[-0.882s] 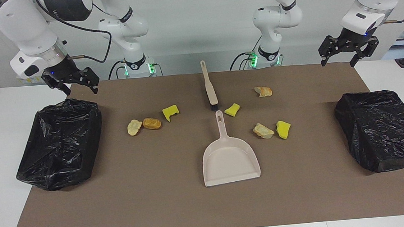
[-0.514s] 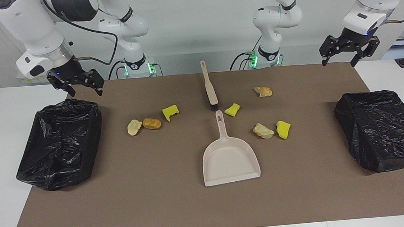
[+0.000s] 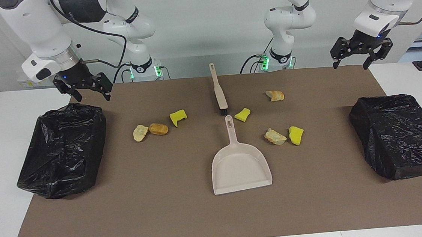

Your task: Sweep and dump trash in bin

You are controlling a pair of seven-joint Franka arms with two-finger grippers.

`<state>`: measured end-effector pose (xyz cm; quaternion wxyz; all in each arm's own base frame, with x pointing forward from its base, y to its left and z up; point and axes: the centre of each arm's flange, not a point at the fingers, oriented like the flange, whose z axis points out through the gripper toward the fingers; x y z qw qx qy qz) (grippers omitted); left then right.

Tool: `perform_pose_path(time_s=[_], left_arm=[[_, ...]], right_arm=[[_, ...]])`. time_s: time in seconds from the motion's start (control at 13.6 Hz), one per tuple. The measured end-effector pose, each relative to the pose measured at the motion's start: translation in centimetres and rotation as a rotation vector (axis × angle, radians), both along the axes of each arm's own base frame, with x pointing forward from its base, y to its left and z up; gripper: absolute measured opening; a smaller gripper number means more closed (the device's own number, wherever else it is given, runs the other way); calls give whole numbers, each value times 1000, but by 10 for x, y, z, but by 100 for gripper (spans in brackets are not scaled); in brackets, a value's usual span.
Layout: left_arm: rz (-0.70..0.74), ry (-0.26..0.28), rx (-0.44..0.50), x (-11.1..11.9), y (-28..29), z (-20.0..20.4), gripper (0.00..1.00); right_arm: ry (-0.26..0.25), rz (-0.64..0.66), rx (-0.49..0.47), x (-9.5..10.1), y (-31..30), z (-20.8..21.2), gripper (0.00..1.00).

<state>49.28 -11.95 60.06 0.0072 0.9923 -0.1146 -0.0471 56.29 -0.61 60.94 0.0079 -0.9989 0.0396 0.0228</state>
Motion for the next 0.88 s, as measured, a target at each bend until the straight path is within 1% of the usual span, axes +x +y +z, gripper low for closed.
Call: perform_pose_path(time_s=[0.22, 0.37, 0.44, 0.59, 0.73, 0.88], left_arm=[[33, 8, 23, -53, -84, -61, 100], [67, 7, 30, -86, -134, -95, 100], [89, -2, 27, -102, -158, -110, 100], [133, -18, 25, -138, -200, -141, 100], [155, -14, 46, -174, -238, -173, 100], [152, -13, 57, -207, -266, -197, 100]], right_arm=[[-8, 25, 4, -4, 20, -10, 100], [-16, 31, 9, -2, 48, -22, 100], [-20, 31, 9, -2, 67, -30, 100], [-25, 29, 9, -4, 100, -43, 100], [-33, 44, 17, -4, 131, -58, 100], [-25, 47, 38, -4, 170, -80, 100]])
